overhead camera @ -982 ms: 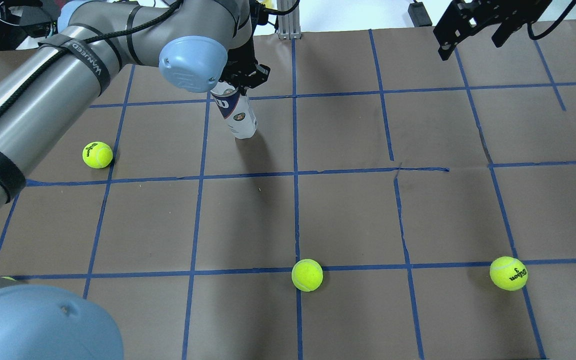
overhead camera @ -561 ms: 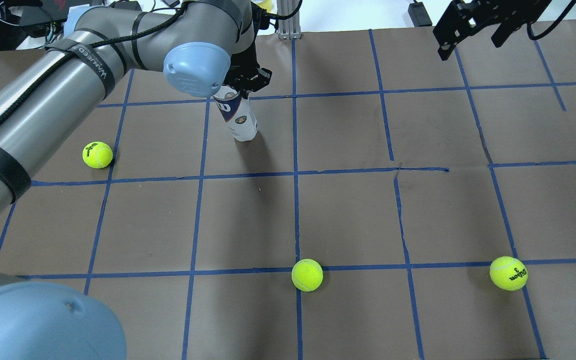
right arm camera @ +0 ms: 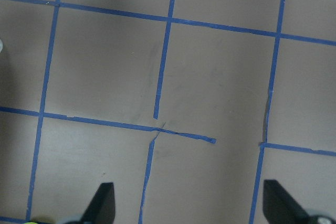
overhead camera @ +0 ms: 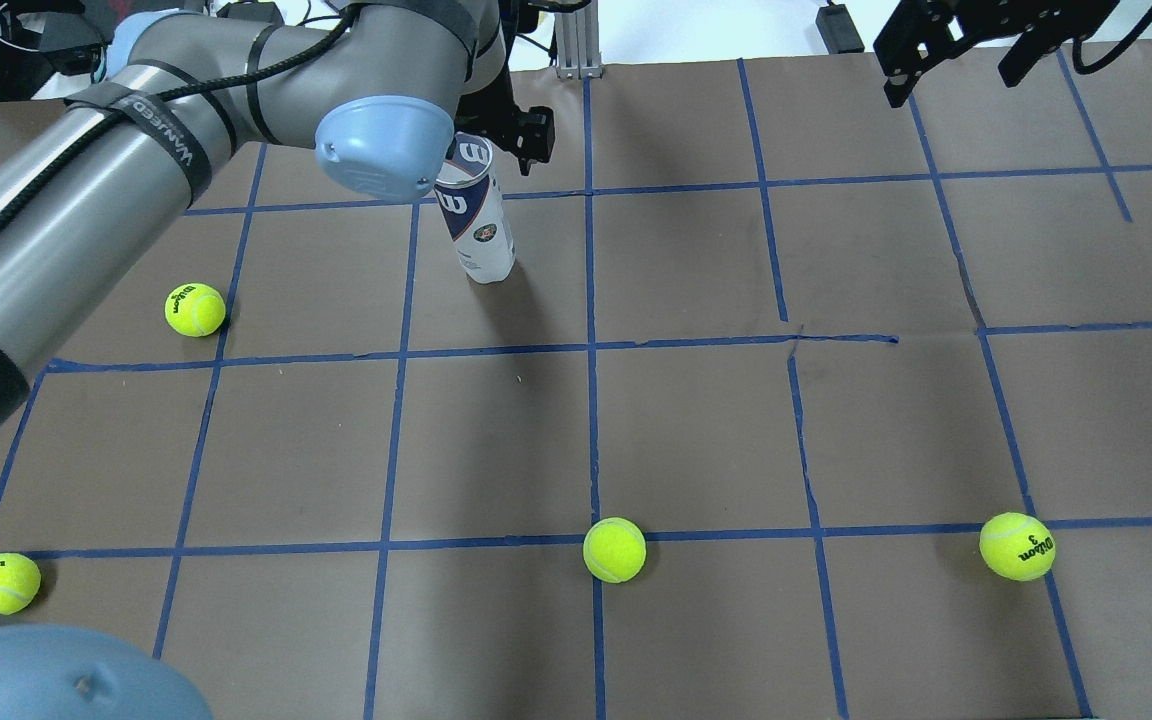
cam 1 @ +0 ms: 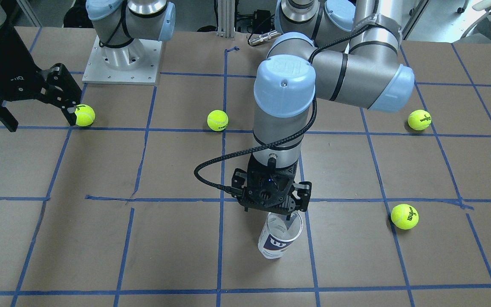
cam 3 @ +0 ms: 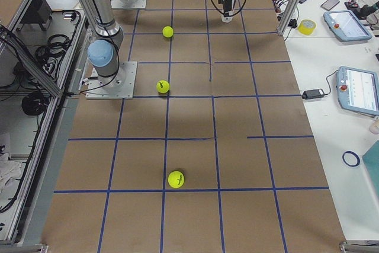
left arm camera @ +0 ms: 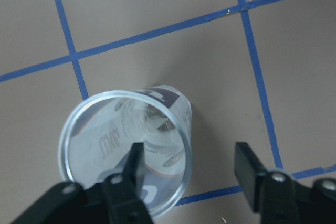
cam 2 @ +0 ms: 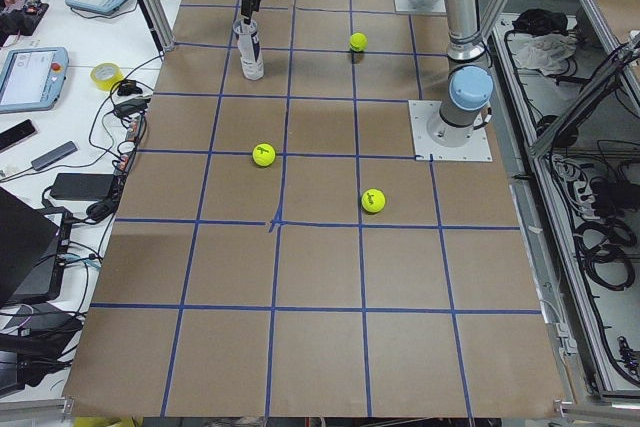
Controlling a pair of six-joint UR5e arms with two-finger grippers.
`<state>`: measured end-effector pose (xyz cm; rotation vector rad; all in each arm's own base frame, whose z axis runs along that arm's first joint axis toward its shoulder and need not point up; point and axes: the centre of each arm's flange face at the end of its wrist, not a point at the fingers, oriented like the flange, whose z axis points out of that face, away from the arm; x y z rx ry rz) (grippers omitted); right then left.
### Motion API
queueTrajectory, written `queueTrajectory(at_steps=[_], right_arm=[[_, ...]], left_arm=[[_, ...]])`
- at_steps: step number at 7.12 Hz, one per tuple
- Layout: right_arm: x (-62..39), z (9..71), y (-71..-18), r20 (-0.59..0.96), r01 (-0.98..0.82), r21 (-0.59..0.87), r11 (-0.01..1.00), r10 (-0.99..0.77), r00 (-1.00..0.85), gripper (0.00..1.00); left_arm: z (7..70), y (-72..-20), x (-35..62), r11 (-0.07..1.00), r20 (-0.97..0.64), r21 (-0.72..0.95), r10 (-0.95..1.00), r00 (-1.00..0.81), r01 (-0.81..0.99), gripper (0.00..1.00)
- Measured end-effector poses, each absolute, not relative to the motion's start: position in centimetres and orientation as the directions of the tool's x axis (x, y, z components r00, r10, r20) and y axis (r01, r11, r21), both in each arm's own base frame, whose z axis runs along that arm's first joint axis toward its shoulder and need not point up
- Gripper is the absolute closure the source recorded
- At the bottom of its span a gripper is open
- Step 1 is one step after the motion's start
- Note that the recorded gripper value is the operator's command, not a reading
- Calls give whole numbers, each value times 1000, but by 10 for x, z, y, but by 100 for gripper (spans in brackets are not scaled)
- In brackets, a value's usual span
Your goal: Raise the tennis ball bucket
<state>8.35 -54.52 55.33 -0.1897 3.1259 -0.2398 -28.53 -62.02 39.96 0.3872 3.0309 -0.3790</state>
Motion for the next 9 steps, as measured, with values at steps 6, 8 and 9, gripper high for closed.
queueTrajectory(at_steps=[6,8,9], right_arm=[[86,567,-527,-11,10,-146,989,9,-1000,0],[86,567,-527,-14,11,-144,989,9,-1000,0],[86,566,-528,-15,11,-144,990,9,-1000,0]], left_arm=[[527,-471,-244,977,-19,-84,193,-981,194,0],[525,-455,-228,985,12,-93,144,-990,142,0],[532,-464,-209,990,62,-108,103,-993,96,0]])
